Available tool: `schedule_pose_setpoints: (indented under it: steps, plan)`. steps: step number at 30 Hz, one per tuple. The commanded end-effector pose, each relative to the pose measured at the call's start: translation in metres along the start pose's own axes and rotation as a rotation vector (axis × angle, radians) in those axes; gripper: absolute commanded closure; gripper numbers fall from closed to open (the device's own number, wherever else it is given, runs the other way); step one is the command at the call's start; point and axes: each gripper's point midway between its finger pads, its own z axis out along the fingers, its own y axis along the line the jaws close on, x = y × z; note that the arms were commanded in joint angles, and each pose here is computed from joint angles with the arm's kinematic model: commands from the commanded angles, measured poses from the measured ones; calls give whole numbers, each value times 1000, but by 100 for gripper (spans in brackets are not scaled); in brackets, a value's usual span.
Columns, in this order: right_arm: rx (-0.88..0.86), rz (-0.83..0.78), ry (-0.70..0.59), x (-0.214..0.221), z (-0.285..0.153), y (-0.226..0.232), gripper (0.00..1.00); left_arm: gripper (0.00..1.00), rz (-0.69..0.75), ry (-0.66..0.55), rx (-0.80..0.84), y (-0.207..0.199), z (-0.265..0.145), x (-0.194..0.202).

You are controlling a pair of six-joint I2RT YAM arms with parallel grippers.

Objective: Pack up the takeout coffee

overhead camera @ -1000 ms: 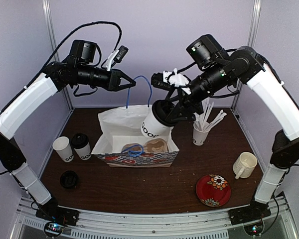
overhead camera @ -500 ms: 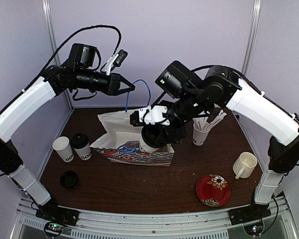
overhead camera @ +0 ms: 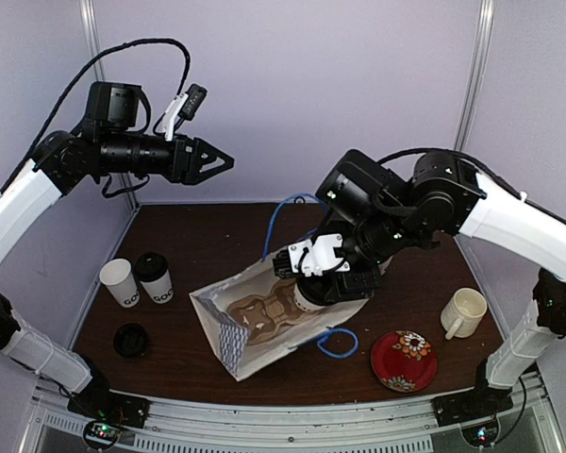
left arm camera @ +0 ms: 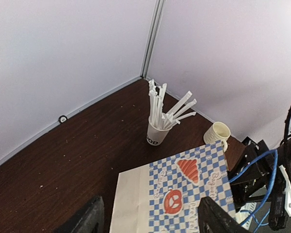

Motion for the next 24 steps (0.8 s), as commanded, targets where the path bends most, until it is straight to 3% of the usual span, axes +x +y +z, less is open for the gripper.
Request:
schedule_pose_setpoints:
  steps: [1,6,14,24]
  plan:
    - [-3,-25,24,9,0,12,41,30,46,-3,-98,14,-5,8]
    - [-11,-101,17,3,8,25,41,30,33,30,-121,22,3,19]
    - [83,-147,-5,-17,10,12,42,30,39,30,-160,30,4,19]
    - [229,-217,86,-12,43,2,43,30,35,53,-162,33,10,28]
